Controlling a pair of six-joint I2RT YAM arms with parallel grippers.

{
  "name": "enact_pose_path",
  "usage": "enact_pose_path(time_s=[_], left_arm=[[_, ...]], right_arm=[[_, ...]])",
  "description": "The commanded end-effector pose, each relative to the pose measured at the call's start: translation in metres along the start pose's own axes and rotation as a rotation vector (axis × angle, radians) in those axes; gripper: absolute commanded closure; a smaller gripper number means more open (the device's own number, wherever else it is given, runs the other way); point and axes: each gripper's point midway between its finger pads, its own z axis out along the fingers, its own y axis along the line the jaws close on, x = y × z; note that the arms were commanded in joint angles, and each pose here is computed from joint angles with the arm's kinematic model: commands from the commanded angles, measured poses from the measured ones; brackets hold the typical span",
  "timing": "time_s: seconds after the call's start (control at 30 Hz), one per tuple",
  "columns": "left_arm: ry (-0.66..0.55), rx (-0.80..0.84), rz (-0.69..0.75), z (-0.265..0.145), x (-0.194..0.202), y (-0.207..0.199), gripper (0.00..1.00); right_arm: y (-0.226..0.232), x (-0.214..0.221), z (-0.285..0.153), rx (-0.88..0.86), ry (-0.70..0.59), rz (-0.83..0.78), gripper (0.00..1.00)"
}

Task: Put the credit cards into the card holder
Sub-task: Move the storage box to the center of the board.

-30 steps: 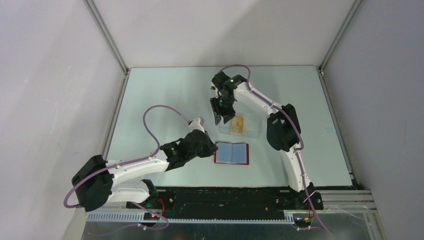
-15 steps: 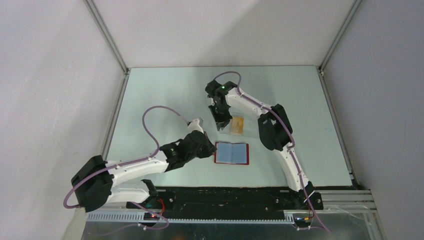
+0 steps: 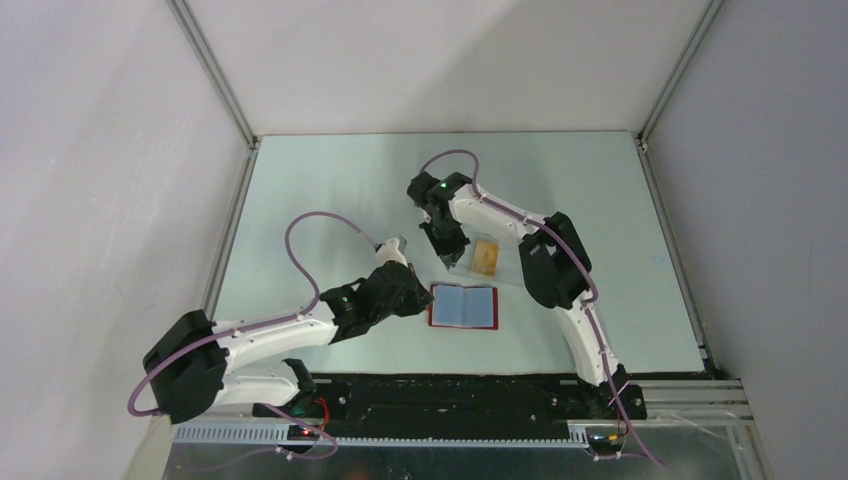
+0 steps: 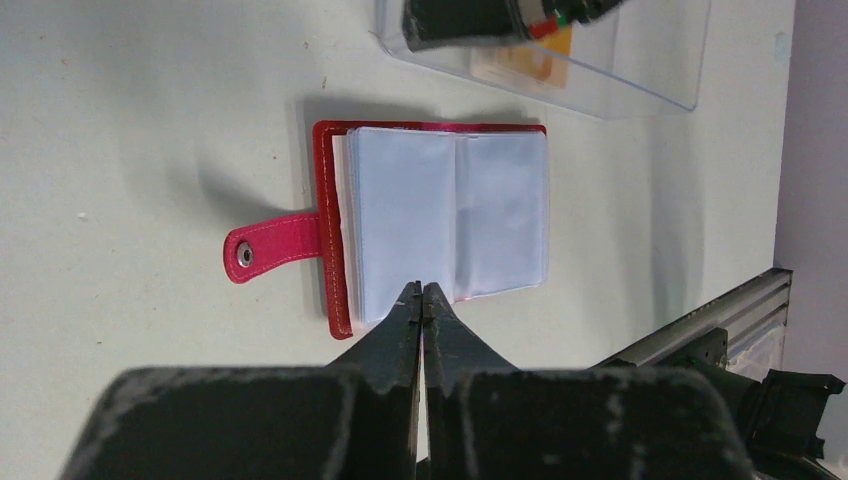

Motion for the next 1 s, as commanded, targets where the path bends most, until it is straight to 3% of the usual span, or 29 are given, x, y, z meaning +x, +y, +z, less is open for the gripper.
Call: enact_pose_path(time_s=[0.0, 0.27, 0.33, 0.43, 0.57, 0.73, 0.97], left_arm=[[-0.035, 0.017, 0.0, 0.002, -0.01, -0.006, 0.96], [-0.015, 0.021, 0.009, 0.006, -0.006, -0.008, 0.96], [-0.008, 0.023, 0.015, 0.008, -0.006, -0.011, 0.96], [0.008, 0.025, 0.025, 0.011, -0.004, -0.013, 0.92], [0.026, 0.001, 0.027, 0.016, -0.001, -0.012, 0.82], [0.027, -0.058, 0.024, 0.018, -0.004, -0.003, 0.67], [0.071, -0.138, -0.085, 0.029, -0.007, 0.032, 0.54]], right_arm=[[-0.015, 0.013, -0.024, 0.052, -0.027, -0.044, 1.0], [-0.035, 0.032, -0.027, 0.115, -0.049, -0.082, 1.0], [-0.038, 0.034, -0.028, 0.125, -0.061, -0.075, 0.91], [-0.037, 0.031, -0.035, 0.106, -0.086, -0.051, 0.67], [-0.031, 0.024, -0.052, 0.026, -0.125, 0.004, 0.52], [-0.028, 0.026, -0.071, -0.08, -0.159, 0.066, 0.41], [-0.041, 0.038, -0.069, -0.12, -0.139, 0.142, 0.39]])
